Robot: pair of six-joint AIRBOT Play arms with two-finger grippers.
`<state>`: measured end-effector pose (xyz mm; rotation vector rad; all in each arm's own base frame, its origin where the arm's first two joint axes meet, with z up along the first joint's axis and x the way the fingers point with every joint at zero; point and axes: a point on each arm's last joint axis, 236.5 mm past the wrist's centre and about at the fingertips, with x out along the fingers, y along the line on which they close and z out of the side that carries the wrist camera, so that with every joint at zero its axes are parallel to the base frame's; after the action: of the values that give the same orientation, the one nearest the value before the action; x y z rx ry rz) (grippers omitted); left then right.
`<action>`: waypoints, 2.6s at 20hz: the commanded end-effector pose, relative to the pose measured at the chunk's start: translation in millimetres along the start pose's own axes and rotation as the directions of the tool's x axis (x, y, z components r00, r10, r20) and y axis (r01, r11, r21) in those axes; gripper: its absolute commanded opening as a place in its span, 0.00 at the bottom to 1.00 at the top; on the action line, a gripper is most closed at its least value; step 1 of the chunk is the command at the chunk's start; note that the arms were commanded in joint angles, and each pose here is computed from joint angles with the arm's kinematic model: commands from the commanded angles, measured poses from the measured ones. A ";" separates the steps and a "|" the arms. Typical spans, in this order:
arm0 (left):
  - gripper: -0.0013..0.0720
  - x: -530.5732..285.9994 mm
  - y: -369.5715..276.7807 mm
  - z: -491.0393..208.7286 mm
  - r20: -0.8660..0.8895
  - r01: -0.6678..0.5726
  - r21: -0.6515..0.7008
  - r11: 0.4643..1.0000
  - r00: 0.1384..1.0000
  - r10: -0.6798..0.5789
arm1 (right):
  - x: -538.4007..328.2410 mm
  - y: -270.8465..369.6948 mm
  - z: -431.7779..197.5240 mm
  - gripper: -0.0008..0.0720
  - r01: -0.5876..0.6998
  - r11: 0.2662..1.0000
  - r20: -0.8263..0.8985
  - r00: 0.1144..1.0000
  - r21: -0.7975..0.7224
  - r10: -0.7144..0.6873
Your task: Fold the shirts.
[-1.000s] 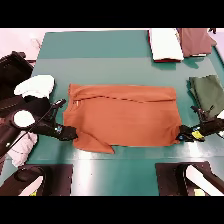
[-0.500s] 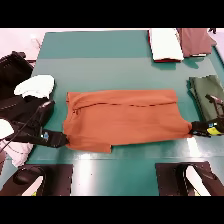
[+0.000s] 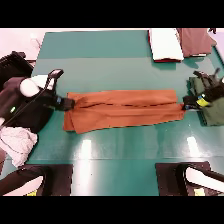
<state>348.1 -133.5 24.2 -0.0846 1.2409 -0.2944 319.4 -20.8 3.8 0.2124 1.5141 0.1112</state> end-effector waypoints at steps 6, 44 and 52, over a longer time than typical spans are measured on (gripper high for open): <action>0.06 22.4 27.0 98.6 0.167 -0.042 -0.065 0.997 0.985 0.053 | 13.5 7.9 80.6 0.04 -0.062 0.998 0.025 0.998 0.007 0.061; 0.05 170.0 -208.0 74.2 -0.035 0.368 0.010 0.930 0.929 -0.367 | -151.7 209.2 88.3 0.03 -0.388 0.807 0.314 0.776 -0.444 0.546; 0.05 115.1 -156.7 125.3 0.013 0.281 0.082 0.956 0.959 -0.283 | -167.7 302.9 65.1 0.03 -0.411 0.711 0.275 0.721 -0.571 0.637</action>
<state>452.5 -358.1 -36.3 -0.2440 1.2230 -0.6173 400.2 203.8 221.9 0.2672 0.8970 0.8031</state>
